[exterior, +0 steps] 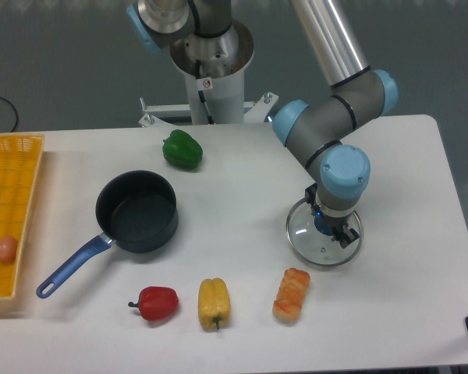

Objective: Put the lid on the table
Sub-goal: 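Set the glass lid flat on the table and open the gripper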

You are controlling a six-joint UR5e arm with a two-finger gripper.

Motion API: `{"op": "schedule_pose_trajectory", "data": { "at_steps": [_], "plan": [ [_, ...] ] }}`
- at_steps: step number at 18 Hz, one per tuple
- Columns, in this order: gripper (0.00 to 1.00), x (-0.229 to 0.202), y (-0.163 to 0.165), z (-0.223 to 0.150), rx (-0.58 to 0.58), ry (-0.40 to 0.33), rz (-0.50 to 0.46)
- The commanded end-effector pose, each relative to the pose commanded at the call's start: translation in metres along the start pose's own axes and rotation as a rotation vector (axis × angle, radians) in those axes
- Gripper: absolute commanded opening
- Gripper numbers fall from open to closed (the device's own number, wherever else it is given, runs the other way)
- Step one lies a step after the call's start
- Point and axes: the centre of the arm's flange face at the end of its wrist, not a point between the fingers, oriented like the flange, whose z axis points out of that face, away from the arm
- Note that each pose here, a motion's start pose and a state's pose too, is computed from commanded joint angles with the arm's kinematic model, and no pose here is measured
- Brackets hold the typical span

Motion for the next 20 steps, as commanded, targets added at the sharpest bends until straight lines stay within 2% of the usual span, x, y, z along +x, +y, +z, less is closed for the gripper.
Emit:
{"op": "schedule_pose_trajectory", "data": {
  "at_steps": [14,17,20],
  "plan": [
    [0.68,-0.0005,-0.0005,0.0048,0.0,0.008,-0.001],
    [0.72,-0.0005,-0.0007,0.0048,0.002,0.008,-0.001],
    [0.8,-0.0005,-0.0005,0.0048,0.0,0.008,-0.001]
  ]
}}
